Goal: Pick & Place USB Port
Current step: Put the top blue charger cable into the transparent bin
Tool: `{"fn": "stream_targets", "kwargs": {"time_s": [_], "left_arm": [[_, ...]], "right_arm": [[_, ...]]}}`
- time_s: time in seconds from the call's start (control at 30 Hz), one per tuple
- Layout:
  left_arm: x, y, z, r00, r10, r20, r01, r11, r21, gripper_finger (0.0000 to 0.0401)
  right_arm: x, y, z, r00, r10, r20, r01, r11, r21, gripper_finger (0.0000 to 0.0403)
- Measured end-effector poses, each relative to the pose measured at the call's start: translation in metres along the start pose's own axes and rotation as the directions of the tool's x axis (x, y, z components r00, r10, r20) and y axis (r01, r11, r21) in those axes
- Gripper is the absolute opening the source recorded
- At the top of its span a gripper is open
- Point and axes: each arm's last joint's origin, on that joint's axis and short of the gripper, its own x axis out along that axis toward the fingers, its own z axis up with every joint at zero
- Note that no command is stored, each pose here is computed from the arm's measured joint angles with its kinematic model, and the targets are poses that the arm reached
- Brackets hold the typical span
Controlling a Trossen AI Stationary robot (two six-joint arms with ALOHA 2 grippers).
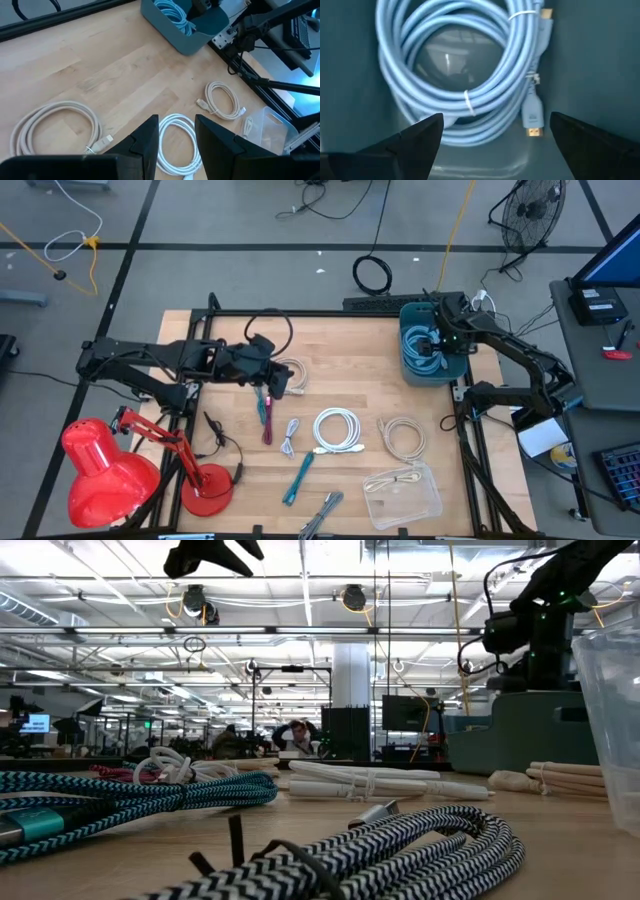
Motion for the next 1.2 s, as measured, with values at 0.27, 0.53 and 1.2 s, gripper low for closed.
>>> {"fn": "stream_targets", "kwargs": {"time_s": [0.27, 0.53, 1.2], "left_arm": [[0.000, 0.001, 0.001, 1.000, 0.003, 0.002, -0.003, 1.000, -0.006, 0.0129], [0.000, 0.000, 0.001, 1.000, -0.003, 0.007, 0.003, 1.000, -0.013, 0.0129], [0.000, -0.004, 0.001, 0.999, -0.039, 0.007, 0.040, 0.998, -0.042, 0.0129]], "right_arm": [[-0.001, 0.012, -0.002, 0.981, 0.185, -0.052, -0.186, 0.983, -0.011, 0.0346], [-0.002, 0.028, -0.012, 0.959, 0.258, -0.118, -0.273, 0.954, -0.127, 0.0334], [-0.084, 0.118, -0.011, 0.175, 0.978, -0.114, -0.931, 0.126, -0.343, 0.0261]]}}
